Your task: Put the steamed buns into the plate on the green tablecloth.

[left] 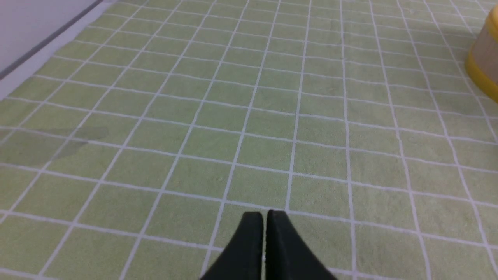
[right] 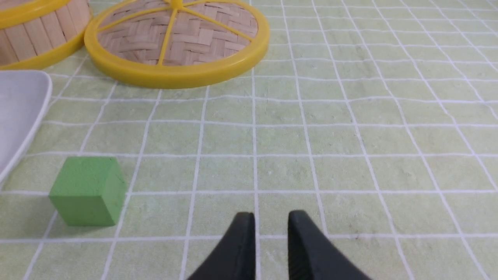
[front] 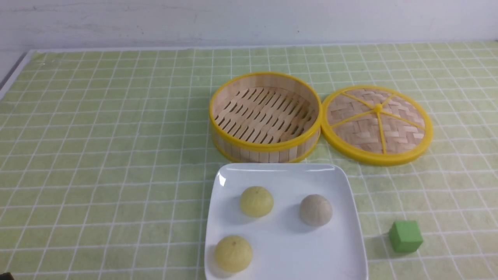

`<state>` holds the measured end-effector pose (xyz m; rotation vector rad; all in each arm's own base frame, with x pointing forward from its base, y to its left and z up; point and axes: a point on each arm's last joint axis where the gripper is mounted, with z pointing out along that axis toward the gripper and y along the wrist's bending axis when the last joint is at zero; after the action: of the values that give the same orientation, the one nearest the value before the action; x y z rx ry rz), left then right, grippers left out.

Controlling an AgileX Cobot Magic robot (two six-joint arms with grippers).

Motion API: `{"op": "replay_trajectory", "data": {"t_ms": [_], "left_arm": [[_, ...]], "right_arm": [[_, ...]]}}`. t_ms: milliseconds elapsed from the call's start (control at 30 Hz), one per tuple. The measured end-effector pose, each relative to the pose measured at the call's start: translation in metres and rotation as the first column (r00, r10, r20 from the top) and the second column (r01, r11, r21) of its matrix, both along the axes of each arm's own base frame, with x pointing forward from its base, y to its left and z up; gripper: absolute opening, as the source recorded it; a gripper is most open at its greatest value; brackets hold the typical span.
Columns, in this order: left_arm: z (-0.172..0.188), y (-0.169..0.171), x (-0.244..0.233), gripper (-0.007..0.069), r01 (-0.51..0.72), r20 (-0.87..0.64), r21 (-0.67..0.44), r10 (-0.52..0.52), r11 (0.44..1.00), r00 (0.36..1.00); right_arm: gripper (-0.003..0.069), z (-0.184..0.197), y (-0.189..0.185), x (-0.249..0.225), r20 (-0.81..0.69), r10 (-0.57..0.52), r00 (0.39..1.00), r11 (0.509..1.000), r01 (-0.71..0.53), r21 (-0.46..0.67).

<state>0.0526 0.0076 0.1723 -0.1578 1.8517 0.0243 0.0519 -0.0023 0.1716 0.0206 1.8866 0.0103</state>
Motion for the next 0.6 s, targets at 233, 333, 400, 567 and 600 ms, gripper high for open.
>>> {"op": "replay_trajectory", "data": {"t_ms": [233, 333, 400, 567, 600], "left_arm": [[0.0, 0.0, 0.0, 0.0048, 0.0, 0.0, 0.0, 0.0, 1.0, 1.0], [0.0, 0.0, 0.0, 0.0049, 0.0, 0.0, 0.001, 0.0, 1.0, 1.0], [0.0, 0.0, 0.0, 0.005, 0.0, 0.0, 0.001, 0.0, 1.0, 1.0], [0.0, 0.0, 0.0, 0.0054, 0.0, 0.0, 0.001, 0.0, 1.0, 1.0], [0.0, 0.0, 0.0, 0.0055, 0.0, 0.0, 0.001, 0.0, 1.0, 1.0]], "right_arm": [[0.0167, 0.0, 0.0, 0.0, 0.0, 0.0, 1.0, 1.0, 0.0, 0.0], [0.0172, 0.0, 0.0, 0.0, 0.0, 0.0, 1.0, 1.0, 0.0, 0.0], [0.0174, 0.0, 0.0, 0.0, 0.0, 0.0, 1.0, 1.0, 0.0, 0.0], [0.018, 0.0, 0.0, 0.0, 0.0, 0.0, 1.0, 1.0, 0.0, 0.0], [0.0183, 0.0, 0.0, 0.0, 0.0, 0.0, 1.0, 1.0, 0.0, 0.0]]}}
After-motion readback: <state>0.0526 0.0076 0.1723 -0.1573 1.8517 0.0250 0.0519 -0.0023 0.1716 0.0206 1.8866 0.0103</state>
